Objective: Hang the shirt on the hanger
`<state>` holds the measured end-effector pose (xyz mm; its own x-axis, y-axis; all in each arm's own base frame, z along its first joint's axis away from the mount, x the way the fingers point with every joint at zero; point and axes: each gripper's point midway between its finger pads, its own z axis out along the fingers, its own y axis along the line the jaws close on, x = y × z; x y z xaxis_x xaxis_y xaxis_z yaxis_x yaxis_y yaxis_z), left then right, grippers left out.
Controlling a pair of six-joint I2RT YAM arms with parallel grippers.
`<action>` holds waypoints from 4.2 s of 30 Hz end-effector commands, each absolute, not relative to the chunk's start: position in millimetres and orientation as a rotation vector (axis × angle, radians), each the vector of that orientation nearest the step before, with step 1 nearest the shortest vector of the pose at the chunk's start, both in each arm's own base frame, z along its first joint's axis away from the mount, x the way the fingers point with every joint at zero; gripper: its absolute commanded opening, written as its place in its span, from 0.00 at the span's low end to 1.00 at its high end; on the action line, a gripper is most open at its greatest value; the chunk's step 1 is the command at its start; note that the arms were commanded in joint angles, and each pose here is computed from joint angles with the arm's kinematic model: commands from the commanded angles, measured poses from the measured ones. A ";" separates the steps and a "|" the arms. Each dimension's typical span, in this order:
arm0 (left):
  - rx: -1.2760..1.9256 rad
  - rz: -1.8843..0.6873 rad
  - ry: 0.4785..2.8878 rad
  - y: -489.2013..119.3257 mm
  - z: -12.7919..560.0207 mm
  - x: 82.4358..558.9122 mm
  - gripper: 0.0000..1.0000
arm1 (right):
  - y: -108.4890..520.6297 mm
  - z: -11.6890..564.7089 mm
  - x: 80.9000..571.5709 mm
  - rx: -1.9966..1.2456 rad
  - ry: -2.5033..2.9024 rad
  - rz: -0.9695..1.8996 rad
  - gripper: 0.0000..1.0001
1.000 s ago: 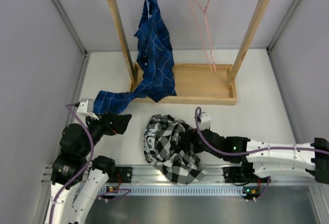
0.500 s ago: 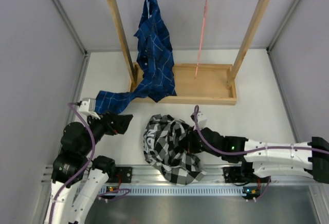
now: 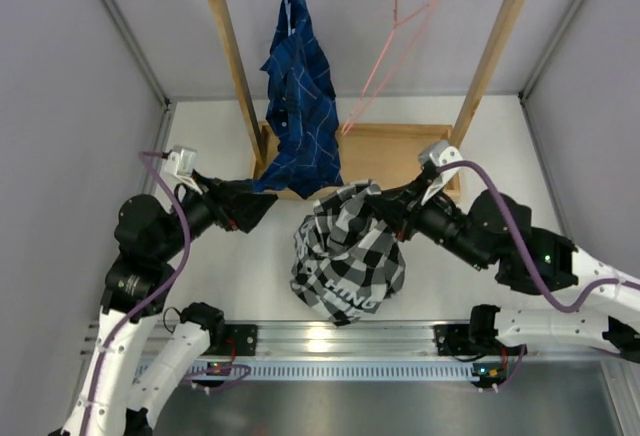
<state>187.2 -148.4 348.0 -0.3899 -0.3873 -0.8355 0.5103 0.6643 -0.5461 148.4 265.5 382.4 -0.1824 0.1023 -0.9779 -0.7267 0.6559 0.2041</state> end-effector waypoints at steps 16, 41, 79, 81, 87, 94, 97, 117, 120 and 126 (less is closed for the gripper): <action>0.412 -0.965 2.024 -281.7 220.7 187.0 0.97 | 226.7 235.0 95.7 -0.865 1.858 0.795 0.01; 0.803 -0.910 1.833 -324.7 188.5 198.9 0.53 | 231.8 254.5 83.7 -0.870 1.719 0.939 0.06; -0.046 -0.741 1.875 -258.2 244.1 245.5 0.00 | 204.1 166.1 152.7 -0.043 2.086 0.474 0.68; -0.059 -0.738 1.869 -256.0 244.5 246.0 0.00 | 205.2 160.4 151.4 0.038 2.099 0.500 0.68; -0.113 -0.708 1.853 -244.3 241.6 247.5 0.00 | 215.9 148.8 137.4 0.067 2.119 0.476 0.65; -0.122 -0.757 1.825 -243.9 253.4 243.5 0.00 | 241.1 142.8 131.7 0.035 2.103 0.496 0.36; -0.109 -0.814 1.804 -246.7 259.7 237.8 0.00 | 241.7 161.7 143.6 0.055 2.046 0.472 0.34; 0.252 -0.989 1.037 -190.9 572.3 155.4 0.00 | 253.5 502.2 160.2 -0.431 1.496 0.583 0.00; 0.331 -1.016 0.856 -174.7 642.0 122.9 0.00 | 246.2 562.8 151.7 -0.516 1.396 0.569 0.00; 0.361 -1.122 0.956 -213.6 615.8 134.7 0.00 | 212.7 553.3 163.7 -0.455 1.444 0.379 0.00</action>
